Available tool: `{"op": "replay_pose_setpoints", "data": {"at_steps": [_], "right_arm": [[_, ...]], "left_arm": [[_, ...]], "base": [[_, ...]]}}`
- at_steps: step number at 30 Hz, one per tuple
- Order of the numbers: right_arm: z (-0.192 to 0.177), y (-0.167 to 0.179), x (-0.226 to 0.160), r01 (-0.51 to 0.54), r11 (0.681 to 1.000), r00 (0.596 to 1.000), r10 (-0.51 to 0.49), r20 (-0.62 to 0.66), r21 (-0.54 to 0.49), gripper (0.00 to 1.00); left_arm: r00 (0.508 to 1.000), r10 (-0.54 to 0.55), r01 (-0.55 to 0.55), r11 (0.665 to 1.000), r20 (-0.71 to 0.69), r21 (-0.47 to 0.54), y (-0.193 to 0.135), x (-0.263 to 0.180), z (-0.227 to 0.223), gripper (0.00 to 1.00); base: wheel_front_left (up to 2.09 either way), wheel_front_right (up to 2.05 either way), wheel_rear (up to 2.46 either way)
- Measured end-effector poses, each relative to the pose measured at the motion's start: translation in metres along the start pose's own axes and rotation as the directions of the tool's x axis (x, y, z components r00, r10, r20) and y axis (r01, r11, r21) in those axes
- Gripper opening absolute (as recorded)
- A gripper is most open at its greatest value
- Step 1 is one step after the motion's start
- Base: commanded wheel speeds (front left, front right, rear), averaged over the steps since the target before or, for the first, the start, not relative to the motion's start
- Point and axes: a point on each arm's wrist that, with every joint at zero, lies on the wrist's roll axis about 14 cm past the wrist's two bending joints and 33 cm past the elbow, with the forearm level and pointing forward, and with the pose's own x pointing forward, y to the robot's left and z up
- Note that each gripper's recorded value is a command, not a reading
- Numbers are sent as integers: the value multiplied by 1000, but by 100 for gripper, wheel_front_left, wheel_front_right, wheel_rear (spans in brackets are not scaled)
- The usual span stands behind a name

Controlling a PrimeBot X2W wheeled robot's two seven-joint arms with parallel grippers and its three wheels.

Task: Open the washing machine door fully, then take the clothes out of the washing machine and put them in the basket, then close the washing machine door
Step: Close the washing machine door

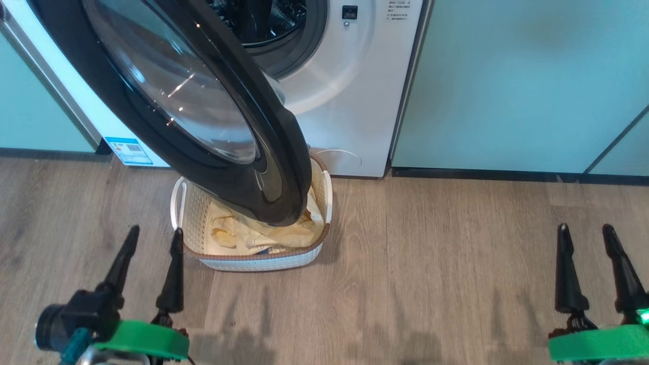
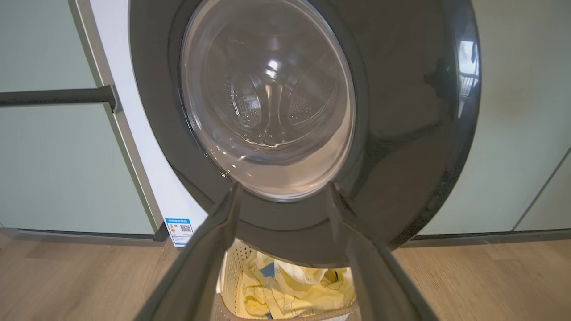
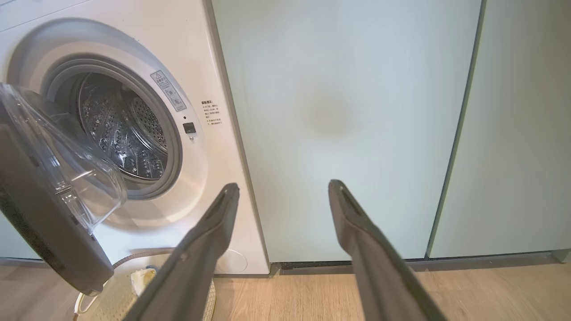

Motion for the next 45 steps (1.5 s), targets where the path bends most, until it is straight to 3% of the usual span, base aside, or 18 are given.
{"op": "replay_pose_setpoints", "data": {"at_steps": [25,26,27,28,29,45], "right_arm": [[4,7,-14,-17,1000,1000,17,5,-9,100],[4,8,-15,-18,1000,1000,18,5,-9,94],[5,8,-15,-18,1000,1000,18,7,-9,45],[5,8,-16,-18,1000,1000,18,8,-9,45],[6,7,-16,-17,1000,1000,17,9,-9,2],[-11,11,-22,-25,1000,999,25,-43,7,0]], "left_arm": [[999,4,-5,1000,-43,-19,-4,-14,-12,100],[999,4,-4,1000,-41,-20,-4,-14,-11,100],[999,3,-3,1000,-39,-21,-5,-14,-11,100],[999,2,-3,1000,-36,-22,-5,-14,-10,100],[999,1,-2,1000,-34,-22,-5,-14,-9,100],[999,13,-14,1000,-31,-24,-5,-16,-8,100]], "base": [[0,0,0],[0,0,0],[0,0,0],[0,0,0],[0,0,0],[0,0,0]]}}
